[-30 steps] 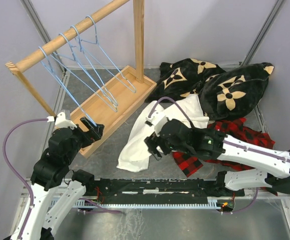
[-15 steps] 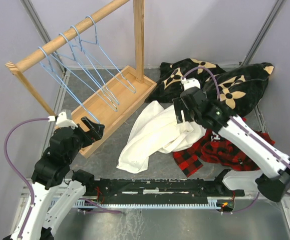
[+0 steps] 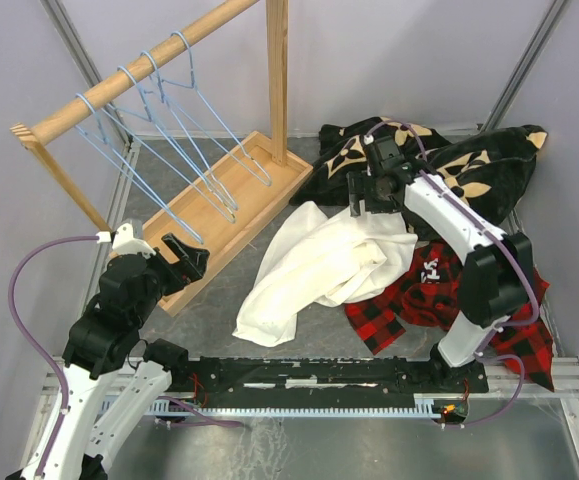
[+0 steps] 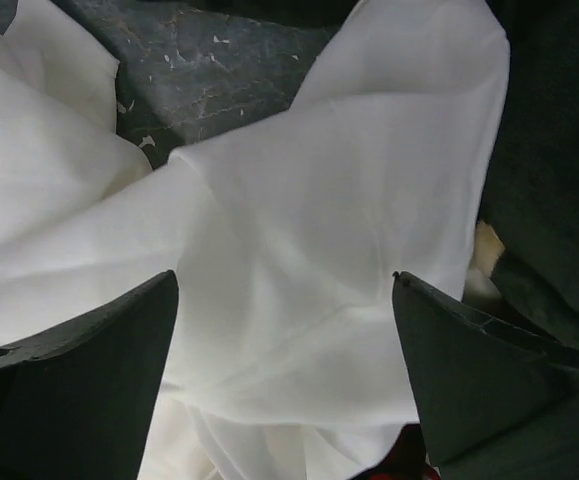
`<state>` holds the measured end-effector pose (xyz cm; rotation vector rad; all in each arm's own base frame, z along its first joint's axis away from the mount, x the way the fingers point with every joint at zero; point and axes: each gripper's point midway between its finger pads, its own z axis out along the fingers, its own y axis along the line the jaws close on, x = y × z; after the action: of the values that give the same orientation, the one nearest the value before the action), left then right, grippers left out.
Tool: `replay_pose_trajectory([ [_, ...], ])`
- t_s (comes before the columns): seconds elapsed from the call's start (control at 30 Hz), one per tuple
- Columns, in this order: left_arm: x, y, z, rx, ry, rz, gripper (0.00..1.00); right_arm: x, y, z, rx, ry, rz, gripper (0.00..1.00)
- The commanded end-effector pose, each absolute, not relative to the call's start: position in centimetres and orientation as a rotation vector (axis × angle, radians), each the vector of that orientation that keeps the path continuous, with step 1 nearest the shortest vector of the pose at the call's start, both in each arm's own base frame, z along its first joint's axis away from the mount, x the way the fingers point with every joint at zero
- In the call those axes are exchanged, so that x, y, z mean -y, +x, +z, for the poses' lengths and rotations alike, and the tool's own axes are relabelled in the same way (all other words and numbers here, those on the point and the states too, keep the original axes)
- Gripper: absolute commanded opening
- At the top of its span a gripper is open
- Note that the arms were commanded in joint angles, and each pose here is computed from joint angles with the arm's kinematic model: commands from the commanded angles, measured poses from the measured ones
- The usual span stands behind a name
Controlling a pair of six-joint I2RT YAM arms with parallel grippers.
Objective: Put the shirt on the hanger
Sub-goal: Adjust the shirt at the center of the board.
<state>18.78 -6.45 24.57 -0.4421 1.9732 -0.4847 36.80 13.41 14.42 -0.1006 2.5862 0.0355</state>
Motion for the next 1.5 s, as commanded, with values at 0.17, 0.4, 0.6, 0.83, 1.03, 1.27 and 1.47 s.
replay_pose_trajectory([
  [0.17,6.7,18.7,25.5,-1.956,-0.390,-0.490,0.96,-14.6,39.5,13.5,-2.549,-0.130,0.058,0.56],
  [0.4,6.5,18.8,25.5,-1.952,-0.396,-0.483,0.95,-14.2,38.9,23.7,-2.252,-0.121,0.153,0.00],
  [0.6,6.4,18.7,25.6,-1.949,-0.399,-0.483,0.95,-13.2,36.8,36.3,-1.953,-0.112,0.228,0.00],
  [0.83,6.3,18.7,25.6,-1.943,-0.407,-0.483,0.95,-11.7,34.7,47.0,-1.745,-0.097,0.233,0.00],
  [1.03,6.4,18.6,25.8,-1.939,-0.410,-0.491,0.95,-11.3,33.1,56.2,-1.574,-0.103,0.273,0.00],
  [1.27,6.6,18.7,26.5,-1.923,-0.401,-0.508,0.95,-12.5,31.8,60.6,-1.442,-0.154,0.368,0.00],
  [1.47,6.4,18.6,26.9,-1.915,-0.394,-0.499,0.95,-16.6,30.9,57.6,-1.521,-0.308,0.504,0.00],
])
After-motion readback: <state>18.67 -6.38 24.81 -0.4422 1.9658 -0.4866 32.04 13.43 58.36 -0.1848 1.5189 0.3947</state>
